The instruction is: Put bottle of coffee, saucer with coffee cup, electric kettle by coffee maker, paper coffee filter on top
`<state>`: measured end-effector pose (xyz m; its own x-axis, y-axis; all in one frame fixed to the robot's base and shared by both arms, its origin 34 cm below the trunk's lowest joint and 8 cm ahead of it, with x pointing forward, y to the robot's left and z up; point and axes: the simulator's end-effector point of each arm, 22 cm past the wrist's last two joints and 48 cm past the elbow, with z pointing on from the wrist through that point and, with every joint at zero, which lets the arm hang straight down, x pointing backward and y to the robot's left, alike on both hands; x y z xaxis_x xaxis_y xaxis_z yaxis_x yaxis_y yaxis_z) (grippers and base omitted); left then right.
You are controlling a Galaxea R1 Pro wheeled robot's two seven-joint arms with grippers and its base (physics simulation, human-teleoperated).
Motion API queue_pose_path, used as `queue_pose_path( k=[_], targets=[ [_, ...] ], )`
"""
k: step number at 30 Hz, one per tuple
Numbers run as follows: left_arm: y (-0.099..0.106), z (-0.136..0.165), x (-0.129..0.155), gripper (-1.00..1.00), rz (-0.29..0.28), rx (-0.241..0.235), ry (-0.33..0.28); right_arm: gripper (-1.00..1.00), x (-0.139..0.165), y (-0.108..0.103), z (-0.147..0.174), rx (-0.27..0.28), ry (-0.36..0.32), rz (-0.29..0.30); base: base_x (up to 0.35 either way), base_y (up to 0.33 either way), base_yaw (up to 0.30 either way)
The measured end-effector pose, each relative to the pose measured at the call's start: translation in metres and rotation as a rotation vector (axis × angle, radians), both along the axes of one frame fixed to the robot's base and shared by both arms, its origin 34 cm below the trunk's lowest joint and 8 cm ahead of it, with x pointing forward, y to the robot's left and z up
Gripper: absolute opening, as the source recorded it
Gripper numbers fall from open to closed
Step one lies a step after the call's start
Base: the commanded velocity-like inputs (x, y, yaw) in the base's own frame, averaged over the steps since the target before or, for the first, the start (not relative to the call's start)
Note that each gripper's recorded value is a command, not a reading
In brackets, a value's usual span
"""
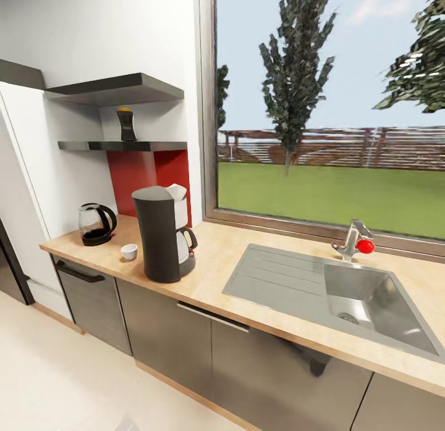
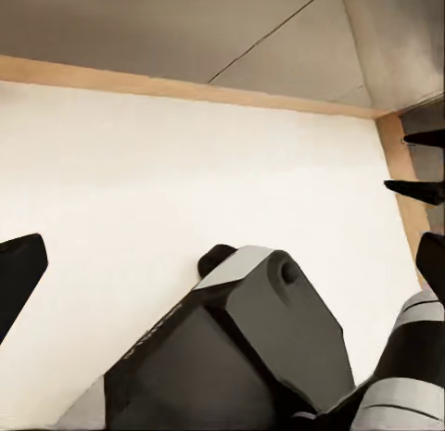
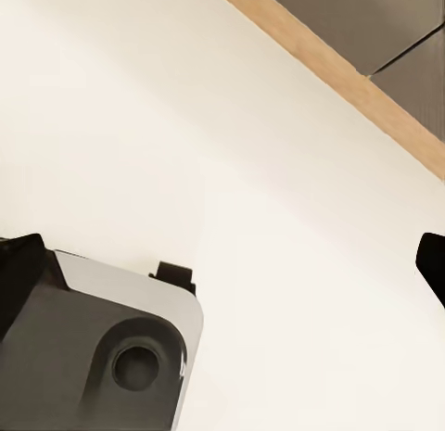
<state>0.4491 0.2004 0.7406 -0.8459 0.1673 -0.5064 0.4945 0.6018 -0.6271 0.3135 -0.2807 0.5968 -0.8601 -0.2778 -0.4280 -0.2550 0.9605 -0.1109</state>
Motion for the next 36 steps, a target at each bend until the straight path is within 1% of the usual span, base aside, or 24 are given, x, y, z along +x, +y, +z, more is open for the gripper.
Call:
queue_pose_path(
  k=[1, 5, 9, 13, 14, 15, 19, 20, 22, 29, 36],
  targets=[
    [0.008, -0.014, -0.004, 1.0, 0.03, 0.054, 0.006, 1.0, 0.0, 0.0, 0.0, 0.0, -0.001, -0.001, 0.0, 0.0, 0.0],
    [0.023, -0.039, -0.019, 1.0, 0.081, 0.138, 0.03, 1.0, -0.001, -0.001, 0.0, -0.001, 0.001, -0.004, 0.0, 0.0, 0.0],
    [0.025, -0.047, -0.025, 1.0, 0.098, 0.163, 0.04, 1.0, -0.001, -0.002, 0.0, -0.001, -0.002, -0.005, 0.0, 0.0, 0.0],
    [0.023, -0.05, -0.027, 1.0, 0.104, 0.167, 0.045, 1.0, 0.0, -0.002, 0.0, -0.001, -0.004, -0.006, 0.0, 0.0, 0.0],
    [0.02, -0.051, -0.029, 1.0, 0.113, 0.163, 0.049, 1.0, 0.0, -0.006, 0.0, -0.004, -0.007, -0.014, 0.0, 0.0, 0.0],
    [0.016, -0.051, -0.028, 1.0, 0.119, 0.157, 0.044, 1.0, 0.0, -0.005, 0.001, -0.002, -0.008, -0.011, 0.0, 0.0, 0.0],
    [0.0, -0.048, -0.016, 1.0, 0.137, 0.139, 0.019, 1.0, 0.001, -0.005, 0.001, -0.002, -0.009, -0.007, 0.0, 0.0, 0.0],
    [-0.001, -0.047, -0.013, 1.0, 0.143, 0.139, 0.012, 1.0, 0.001, -0.005, 0.001, -0.002, -0.009, -0.007, 0.0, 0.0, 0.0],
    [0.0, -0.045, -0.007, 1.0, 0.156, 0.14, -0.001, 1.0, 0.001, -0.005, 0.001, -0.002, -0.009, -0.007, 0.0, 0.0, 0.0],
    [0.006, -0.046, 0.002, 1.0, 0.209, 0.155, -0.008, 1.0, 0.001, -0.005, 0.001, -0.002, -0.009, -0.007, 0.0, 0.0, 0.0],
    [0.013, -0.051, 0.005, 1.0, 0.229, 0.189, -0.013, 1.0, 0.001, -0.005, 0.001, -0.002, -0.009, -0.007, 0.0, 0.0, 0.0]
  ],
)
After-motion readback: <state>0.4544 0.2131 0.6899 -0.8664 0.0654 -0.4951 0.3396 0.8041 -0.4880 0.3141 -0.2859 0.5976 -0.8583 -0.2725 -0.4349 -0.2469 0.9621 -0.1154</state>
